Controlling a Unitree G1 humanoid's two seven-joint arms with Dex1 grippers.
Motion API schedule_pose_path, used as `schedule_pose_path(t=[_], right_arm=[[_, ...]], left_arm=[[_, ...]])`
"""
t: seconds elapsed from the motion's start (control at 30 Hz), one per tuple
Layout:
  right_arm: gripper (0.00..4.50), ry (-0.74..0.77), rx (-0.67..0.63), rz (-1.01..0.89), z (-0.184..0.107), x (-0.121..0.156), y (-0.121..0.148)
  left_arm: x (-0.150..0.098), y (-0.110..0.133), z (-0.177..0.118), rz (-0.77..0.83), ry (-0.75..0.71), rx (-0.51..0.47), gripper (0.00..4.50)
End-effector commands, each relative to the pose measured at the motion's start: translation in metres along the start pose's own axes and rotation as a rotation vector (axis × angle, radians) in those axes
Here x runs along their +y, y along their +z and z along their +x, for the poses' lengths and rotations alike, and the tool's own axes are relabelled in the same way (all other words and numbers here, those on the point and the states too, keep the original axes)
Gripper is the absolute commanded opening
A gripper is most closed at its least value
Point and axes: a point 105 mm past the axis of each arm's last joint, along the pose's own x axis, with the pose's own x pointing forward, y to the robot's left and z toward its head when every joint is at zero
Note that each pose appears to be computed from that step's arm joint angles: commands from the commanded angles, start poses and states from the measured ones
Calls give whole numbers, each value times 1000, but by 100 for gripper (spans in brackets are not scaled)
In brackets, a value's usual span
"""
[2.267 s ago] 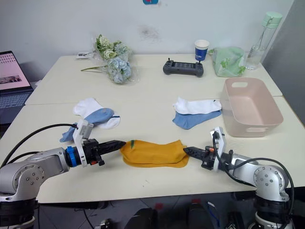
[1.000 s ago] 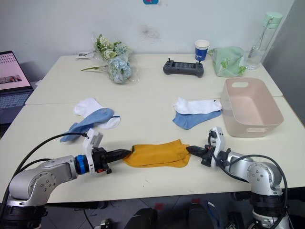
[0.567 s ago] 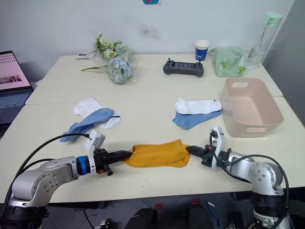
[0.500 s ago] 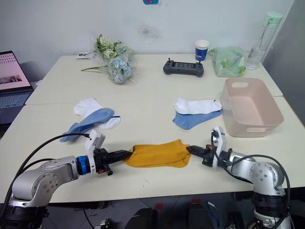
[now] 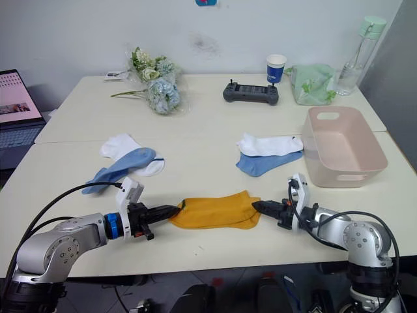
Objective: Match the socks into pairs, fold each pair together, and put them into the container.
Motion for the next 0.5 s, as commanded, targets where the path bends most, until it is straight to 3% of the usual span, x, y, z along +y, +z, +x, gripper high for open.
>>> schedule_pose_path(t=[0.03,0.4,0.5], right_arm=[[195,51,-7,-42,-7,11,2],[195,66,15,-107,3,15,-3],[134,74,24,-110,1,16,-5]], left_arm=[[-6,5,0,36,-20,-12,0],[-5,6,0,35,-22,-13,0],[-5,6,-1,36,-19,-11,0]])
